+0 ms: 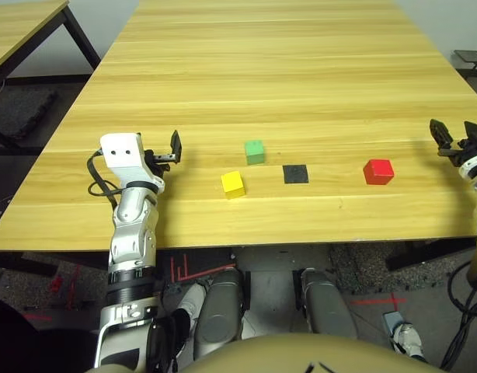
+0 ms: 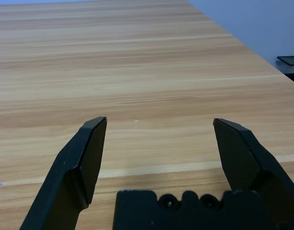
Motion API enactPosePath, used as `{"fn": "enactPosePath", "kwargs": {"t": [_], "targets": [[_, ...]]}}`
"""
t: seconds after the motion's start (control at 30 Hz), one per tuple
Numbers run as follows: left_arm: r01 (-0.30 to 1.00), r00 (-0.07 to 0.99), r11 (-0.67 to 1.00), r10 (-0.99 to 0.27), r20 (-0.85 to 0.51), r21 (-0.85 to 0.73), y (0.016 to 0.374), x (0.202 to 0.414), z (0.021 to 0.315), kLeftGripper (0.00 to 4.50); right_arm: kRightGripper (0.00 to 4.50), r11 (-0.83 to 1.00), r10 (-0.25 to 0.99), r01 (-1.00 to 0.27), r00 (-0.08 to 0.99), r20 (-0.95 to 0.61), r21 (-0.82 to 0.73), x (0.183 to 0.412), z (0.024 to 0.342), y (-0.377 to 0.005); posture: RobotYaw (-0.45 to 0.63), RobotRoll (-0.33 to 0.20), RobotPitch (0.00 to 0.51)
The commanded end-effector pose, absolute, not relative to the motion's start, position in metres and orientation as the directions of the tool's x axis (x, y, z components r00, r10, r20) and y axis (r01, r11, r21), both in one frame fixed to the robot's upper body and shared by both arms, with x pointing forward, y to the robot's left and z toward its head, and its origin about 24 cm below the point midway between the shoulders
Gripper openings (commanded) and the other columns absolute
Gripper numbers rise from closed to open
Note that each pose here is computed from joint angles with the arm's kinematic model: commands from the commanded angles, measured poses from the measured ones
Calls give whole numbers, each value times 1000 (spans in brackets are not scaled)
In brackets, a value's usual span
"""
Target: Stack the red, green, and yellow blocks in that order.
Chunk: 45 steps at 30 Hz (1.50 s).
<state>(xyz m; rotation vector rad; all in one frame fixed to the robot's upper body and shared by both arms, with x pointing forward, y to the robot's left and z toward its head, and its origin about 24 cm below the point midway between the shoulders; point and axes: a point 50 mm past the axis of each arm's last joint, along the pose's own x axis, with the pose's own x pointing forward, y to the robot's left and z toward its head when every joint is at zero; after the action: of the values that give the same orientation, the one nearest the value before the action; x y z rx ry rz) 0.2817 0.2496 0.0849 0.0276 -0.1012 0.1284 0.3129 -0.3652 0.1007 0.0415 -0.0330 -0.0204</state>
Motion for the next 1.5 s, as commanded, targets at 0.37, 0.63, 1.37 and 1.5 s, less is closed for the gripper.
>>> {"fn": "enactPosePath", "kwargs": {"t": [0.37, 0.63, 1.37, 1.5], "targets": [[300, 941, 952, -286, 179, -55, 224, 290, 142, 4460, 4500, 902, 425, -426, 904, -41, -68, 329, 151, -334, 96, -114, 80], [766, 641, 641, -767, 7, 45, 188, 290, 179, 4460, 4500, 565, 753, -821, 553, -357, -81, 304, 169, -295, 92, -130, 75], [921, 388, 377, -875, -290, 95, 171, 291, 166, 4460, 4500, 182, 626, -969, 243, -741, -165, 329, 150, -281, 197, -142, 84], [922, 386, 377, -872, -302, 91, 171, 288, 165, 4460, 4500, 155, 611, -976, 215, -762, -151, 333, 143, -276, 225, -145, 88]]}}
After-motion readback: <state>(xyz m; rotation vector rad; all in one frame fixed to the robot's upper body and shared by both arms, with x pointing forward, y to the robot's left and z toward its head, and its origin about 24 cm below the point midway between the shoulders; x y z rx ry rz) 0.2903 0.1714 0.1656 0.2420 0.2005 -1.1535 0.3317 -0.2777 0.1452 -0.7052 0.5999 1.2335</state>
